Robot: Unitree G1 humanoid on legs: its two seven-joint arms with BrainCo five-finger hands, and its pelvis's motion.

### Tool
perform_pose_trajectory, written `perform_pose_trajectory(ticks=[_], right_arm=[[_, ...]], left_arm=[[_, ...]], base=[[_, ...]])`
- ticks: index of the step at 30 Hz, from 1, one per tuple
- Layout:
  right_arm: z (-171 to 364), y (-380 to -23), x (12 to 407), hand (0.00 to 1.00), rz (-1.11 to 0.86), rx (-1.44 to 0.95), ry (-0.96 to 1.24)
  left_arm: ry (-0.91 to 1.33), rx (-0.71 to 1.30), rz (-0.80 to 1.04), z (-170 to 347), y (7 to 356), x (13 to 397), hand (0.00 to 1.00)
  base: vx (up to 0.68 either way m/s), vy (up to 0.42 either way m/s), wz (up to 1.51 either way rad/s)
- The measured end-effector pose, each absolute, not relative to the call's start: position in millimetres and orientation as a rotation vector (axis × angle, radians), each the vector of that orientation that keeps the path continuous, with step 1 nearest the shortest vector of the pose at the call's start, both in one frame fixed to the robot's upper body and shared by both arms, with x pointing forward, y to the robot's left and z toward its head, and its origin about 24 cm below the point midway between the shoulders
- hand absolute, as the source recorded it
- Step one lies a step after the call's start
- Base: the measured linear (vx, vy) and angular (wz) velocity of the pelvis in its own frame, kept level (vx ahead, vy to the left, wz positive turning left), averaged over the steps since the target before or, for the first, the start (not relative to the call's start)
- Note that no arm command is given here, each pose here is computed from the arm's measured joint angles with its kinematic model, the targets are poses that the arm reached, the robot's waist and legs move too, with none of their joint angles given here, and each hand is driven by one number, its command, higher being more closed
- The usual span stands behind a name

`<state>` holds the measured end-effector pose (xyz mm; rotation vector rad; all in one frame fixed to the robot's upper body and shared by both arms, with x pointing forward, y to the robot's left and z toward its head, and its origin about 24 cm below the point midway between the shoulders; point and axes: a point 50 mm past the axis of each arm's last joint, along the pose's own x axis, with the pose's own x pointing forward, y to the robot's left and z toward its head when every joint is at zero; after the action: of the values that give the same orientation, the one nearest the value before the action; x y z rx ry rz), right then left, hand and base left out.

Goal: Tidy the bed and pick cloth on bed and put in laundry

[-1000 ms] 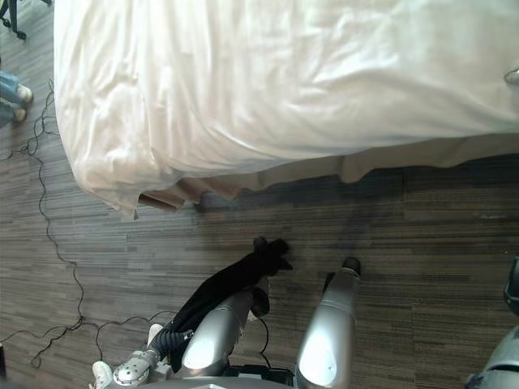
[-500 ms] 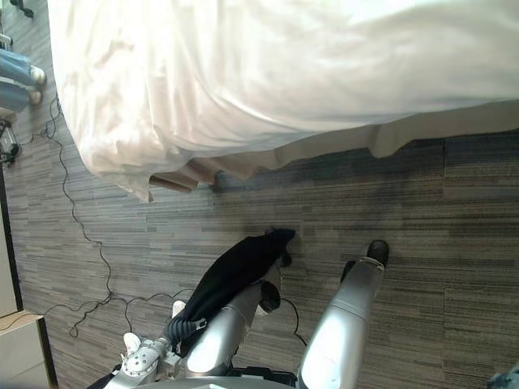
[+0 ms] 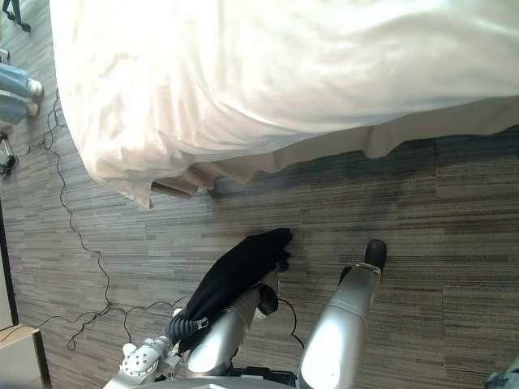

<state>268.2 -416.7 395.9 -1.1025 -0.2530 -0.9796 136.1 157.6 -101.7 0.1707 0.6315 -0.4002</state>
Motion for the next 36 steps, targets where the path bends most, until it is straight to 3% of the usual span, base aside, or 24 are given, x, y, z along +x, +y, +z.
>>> perform_pose_trajectory(ticks=[15, 18, 22, 27, 36], right_arm=[[389.5, -416.6, 260.7, 0.00, -1.024, -0.881, -0.410], [366.8, -402.8, 276.2, 0.00, -0.899, -0.857, -0.425], [302.8, -390.1, 309.4, 0.00, -0.727, -0.801, -0.273], [236.5, -374.0, 324.1, 0.00, -0.595, -0.682, -0.191], [220.9, -373.5, 308.6, 0.00, -0.526, -0.610, -0.258]], left_arm=[[0.591, 0.176, -0.373, -103.4, 162.1, 126.8, 1.00], [0.604, 0.161, -0.352, -107.4, 164.3, 122.3, 1.00], [0.568, 0.160, -0.285, -102.9, 177.3, 128.0, 1.00], [0.628, 0.216, -0.150, -106.7, 210.0, 130.4, 1.00], [0.758, 0.182, -0.043, -122.5, 225.0, 127.1, 1.00]], base=[[0.02, -0.061, -0.07], [0.04, -0.051, -0.25], [0.07, -0.090, -0.55], [0.01, -0.062, -0.41], [0.06, -0.185, 0.07]])
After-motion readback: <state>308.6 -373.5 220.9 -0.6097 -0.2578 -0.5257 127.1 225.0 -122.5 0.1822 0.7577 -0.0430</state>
